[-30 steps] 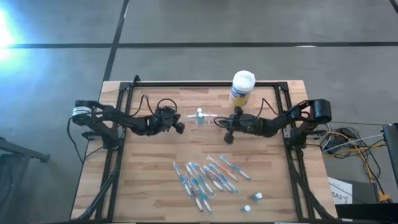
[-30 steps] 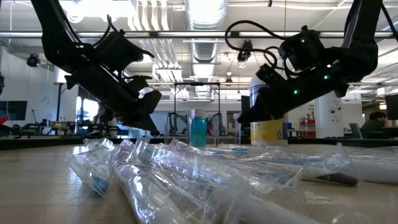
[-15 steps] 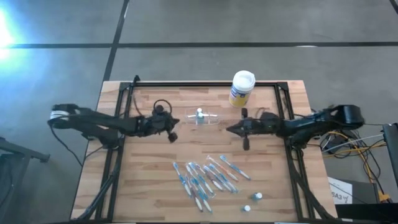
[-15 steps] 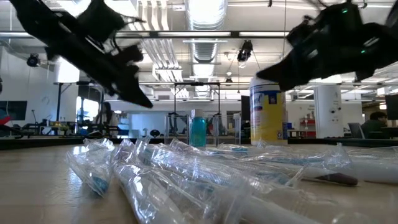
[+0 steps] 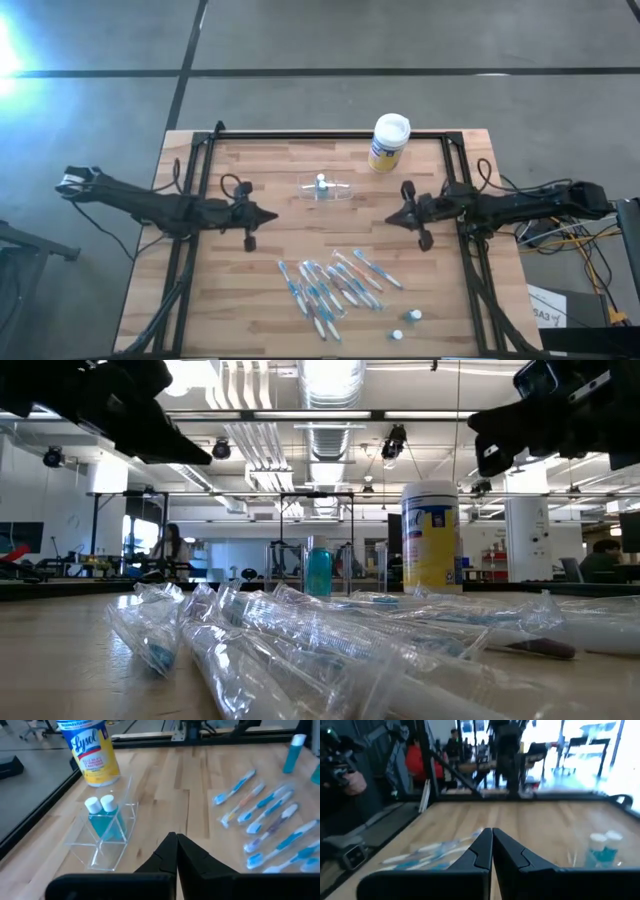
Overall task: Pick & Place toothbrushing station
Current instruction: Put the top blue mouthwash into the transparent organizer
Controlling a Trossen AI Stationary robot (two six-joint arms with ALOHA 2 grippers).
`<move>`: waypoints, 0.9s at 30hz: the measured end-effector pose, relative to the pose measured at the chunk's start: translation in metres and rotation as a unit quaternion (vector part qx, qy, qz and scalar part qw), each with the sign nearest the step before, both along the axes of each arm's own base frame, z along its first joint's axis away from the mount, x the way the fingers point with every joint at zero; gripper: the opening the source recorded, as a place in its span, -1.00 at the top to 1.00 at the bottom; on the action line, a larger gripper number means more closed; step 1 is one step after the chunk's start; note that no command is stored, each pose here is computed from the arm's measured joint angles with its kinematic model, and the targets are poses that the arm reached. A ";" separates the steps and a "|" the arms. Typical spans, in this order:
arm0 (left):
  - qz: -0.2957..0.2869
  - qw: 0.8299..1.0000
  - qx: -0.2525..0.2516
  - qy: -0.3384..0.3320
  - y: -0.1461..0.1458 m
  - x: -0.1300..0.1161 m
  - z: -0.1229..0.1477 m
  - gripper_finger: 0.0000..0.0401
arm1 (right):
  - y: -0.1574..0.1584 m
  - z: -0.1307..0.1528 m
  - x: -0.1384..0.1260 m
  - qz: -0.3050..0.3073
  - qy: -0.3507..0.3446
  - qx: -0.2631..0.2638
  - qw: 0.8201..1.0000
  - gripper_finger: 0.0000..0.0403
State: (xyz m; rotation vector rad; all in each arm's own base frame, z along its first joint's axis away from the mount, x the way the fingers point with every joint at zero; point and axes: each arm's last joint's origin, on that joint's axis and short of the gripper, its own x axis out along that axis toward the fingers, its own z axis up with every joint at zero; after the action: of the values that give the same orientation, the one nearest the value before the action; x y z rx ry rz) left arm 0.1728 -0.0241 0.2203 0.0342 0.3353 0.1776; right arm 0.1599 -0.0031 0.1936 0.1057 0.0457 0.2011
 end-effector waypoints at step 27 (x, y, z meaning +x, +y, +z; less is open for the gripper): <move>-0.057 0.991 -0.122 -0.020 -0.001 -0.033 -0.043 0.93 | 0.161 0.154 -0.005 -0.220 0.455 0.041 0.862 0.95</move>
State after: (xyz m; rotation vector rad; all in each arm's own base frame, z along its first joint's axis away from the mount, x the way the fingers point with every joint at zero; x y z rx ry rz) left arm 0.1402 -0.0251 0.1777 -0.1925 0.3114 0.0233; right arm 0.1547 0.1579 0.3475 0.2874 0.9539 -0.3253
